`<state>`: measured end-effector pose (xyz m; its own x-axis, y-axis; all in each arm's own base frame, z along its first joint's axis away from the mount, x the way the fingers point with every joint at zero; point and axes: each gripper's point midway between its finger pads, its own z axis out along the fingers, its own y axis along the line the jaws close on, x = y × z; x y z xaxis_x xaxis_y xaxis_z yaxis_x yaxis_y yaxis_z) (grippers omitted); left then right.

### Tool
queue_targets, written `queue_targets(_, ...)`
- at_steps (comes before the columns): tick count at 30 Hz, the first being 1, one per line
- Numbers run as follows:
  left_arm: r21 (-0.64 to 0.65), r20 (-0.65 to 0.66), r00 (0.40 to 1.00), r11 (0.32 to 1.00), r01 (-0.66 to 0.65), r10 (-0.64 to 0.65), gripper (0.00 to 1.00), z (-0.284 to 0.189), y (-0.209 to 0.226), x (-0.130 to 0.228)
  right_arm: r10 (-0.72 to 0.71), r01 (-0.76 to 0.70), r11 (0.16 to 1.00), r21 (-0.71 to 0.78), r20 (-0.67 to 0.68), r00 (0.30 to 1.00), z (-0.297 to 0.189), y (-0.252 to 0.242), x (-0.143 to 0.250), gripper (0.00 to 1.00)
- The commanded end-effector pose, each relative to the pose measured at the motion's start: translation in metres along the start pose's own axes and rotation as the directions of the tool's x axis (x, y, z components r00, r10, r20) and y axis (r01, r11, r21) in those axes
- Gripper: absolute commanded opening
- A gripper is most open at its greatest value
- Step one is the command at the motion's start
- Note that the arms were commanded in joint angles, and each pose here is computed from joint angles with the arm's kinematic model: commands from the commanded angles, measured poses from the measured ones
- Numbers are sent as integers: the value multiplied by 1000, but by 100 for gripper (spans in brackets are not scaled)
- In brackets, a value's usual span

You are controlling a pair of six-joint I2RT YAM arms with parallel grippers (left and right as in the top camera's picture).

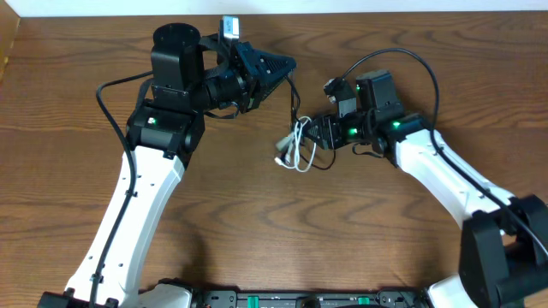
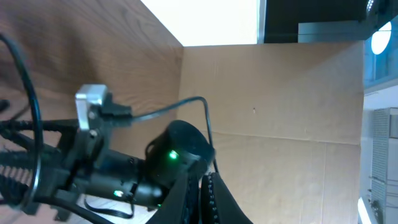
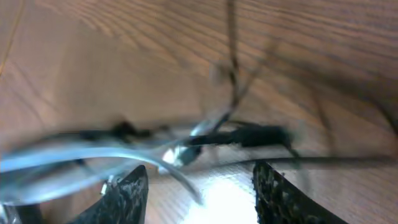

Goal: Untangle cables

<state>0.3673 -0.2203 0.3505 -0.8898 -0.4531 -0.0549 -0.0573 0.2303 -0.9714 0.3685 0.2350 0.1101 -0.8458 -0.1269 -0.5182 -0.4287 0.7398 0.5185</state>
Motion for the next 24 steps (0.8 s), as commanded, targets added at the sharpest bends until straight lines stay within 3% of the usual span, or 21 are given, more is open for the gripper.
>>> queue_targets(1,25,-14,1000,1000,-5,5,7,-2,-11,2,97,-95,994,53,-19,995,17,-17,5,43)
queue_targets(4,18,13,999,999,-30,30,7,-3,-10,-4,210,-201,961,189,-27,977,17,-45,18,30)
queue_targets(7,-1,49,987,988,-154,154,7,-6,-6,-13,314,-284,882,375,-18,949,1,-81,36,19)
queue_targets(12,-26,72,972,974,-224,225,7,-8,-2,-18,310,-286,914,289,-40,950,-18,-67,31,14)
queue_targets(15,-53,56,975,976,-211,214,8,-8,6,-16,265,-253,948,191,-38,963,-28,-45,21,22)
queue_targets(19,-58,47,978,978,-199,202,7,-8,9,-14,240,-236,961,141,-11,971,-37,-31,11,45)
queue_targets(24,-48,37,989,989,-143,145,8,-8,8,-11,232,-232,973,4,-43,972,-21,-9,8,46)
